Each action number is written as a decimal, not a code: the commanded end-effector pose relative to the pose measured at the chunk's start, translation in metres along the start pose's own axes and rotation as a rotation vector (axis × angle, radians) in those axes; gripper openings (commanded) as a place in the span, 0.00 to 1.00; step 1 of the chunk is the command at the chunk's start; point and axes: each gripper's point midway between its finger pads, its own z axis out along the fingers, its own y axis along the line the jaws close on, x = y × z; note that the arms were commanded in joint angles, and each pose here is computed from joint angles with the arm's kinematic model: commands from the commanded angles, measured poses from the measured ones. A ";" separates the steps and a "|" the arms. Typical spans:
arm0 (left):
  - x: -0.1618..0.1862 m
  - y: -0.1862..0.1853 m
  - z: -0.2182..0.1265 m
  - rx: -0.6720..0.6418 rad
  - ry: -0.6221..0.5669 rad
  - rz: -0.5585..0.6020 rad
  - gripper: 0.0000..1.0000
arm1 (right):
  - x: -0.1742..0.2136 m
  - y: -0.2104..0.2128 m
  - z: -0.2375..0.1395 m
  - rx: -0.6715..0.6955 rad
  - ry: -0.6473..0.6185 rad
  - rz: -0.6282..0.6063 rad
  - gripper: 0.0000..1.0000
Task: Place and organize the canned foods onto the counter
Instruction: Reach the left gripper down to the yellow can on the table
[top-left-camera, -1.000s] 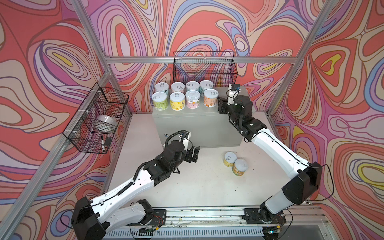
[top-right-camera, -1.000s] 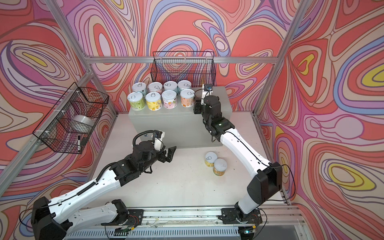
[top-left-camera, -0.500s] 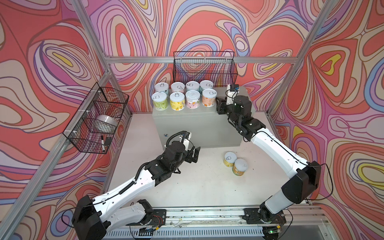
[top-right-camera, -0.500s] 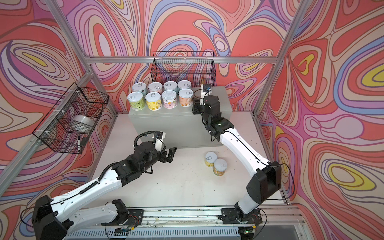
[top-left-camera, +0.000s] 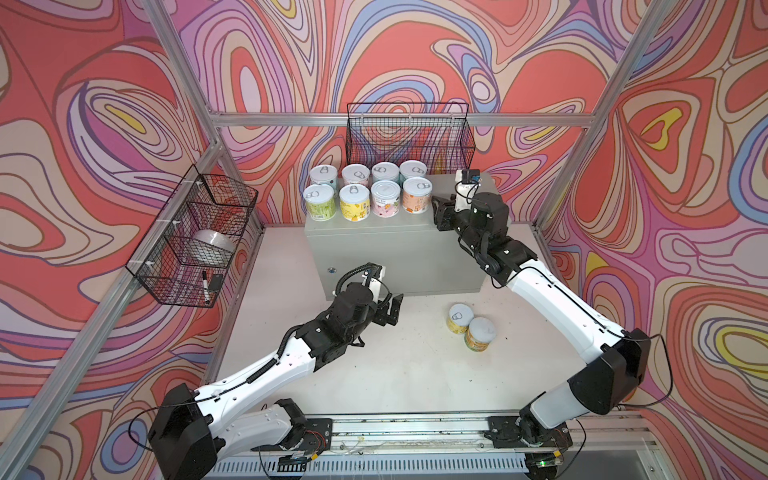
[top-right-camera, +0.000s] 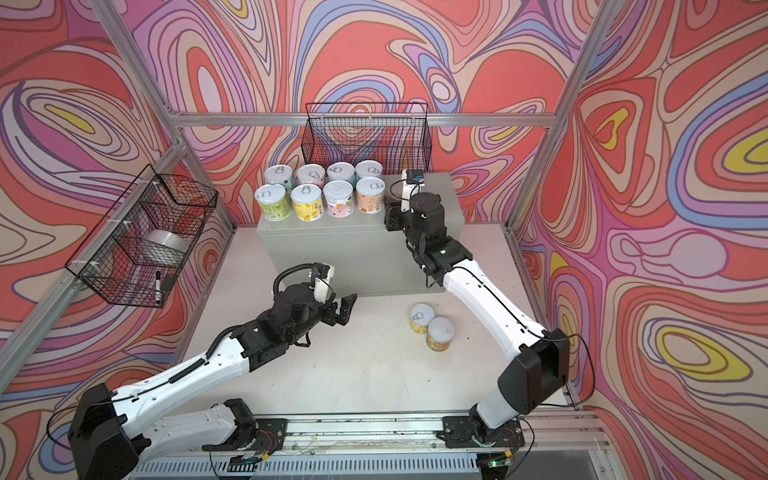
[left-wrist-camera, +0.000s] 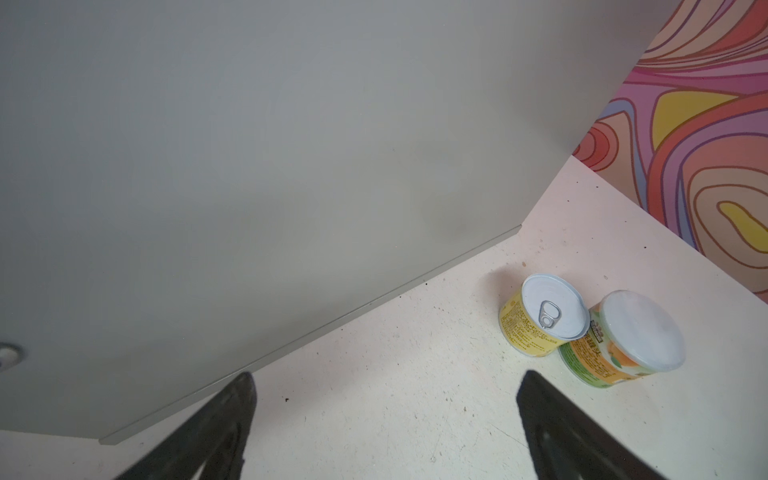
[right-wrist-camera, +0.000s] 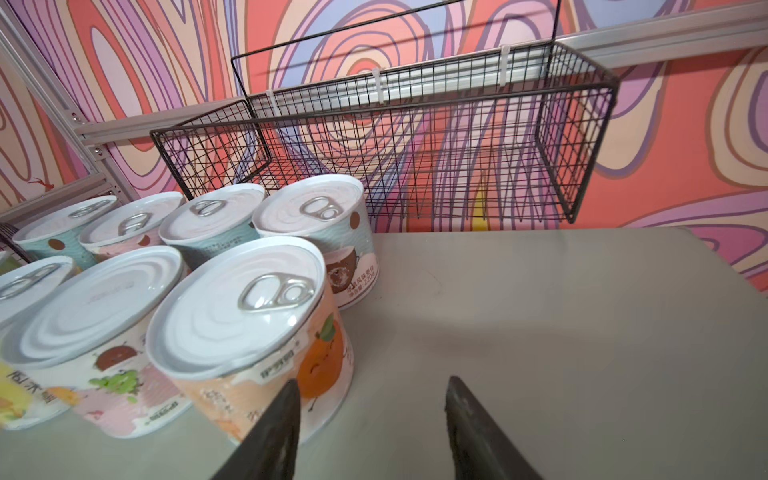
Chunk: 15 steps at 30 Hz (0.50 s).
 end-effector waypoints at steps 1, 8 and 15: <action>0.007 -0.011 0.010 0.067 -0.031 -0.007 1.00 | -0.010 -0.006 -0.038 0.020 -0.002 -0.017 0.65; 0.032 -0.044 0.029 0.165 -0.094 0.065 1.00 | 0.037 0.004 -0.098 0.032 0.121 -0.025 0.67; 0.073 -0.102 0.064 0.331 -0.049 0.129 1.00 | 0.070 -0.025 -0.132 0.121 0.151 0.041 0.73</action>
